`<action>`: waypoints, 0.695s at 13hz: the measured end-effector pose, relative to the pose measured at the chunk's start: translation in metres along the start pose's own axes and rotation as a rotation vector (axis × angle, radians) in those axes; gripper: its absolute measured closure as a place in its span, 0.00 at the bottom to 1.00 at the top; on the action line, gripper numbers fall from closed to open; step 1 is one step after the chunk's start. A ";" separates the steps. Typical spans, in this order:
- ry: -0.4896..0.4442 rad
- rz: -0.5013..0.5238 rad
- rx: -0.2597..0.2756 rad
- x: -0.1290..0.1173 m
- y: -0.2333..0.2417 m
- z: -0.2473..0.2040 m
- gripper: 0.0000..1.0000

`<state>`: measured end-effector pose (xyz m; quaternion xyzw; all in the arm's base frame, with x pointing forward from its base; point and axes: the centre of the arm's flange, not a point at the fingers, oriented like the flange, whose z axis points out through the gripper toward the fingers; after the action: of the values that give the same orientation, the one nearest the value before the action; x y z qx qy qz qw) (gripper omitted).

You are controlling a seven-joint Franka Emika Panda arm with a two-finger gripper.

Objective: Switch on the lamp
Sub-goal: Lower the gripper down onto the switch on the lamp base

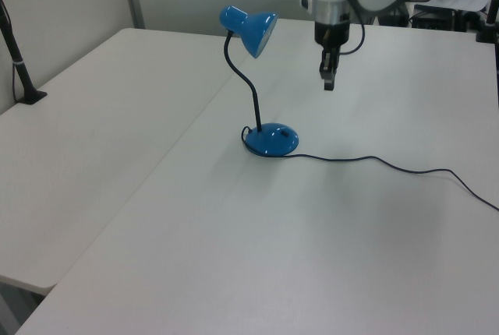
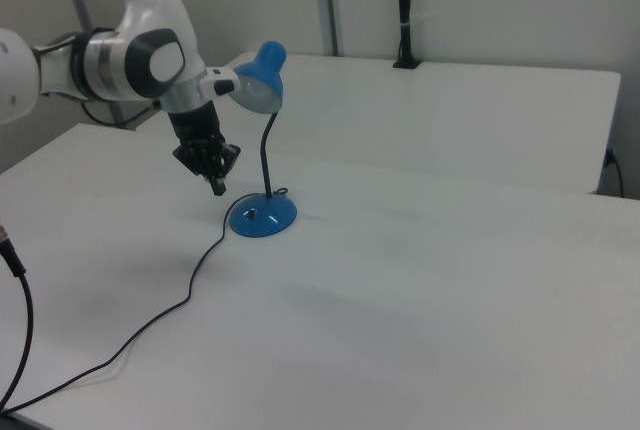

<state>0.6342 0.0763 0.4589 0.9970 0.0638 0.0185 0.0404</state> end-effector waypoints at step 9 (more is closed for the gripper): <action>0.105 -0.027 0.003 0.036 -0.019 0.072 0.99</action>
<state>0.6702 0.0941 0.3865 0.9937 0.0795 0.0699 0.0356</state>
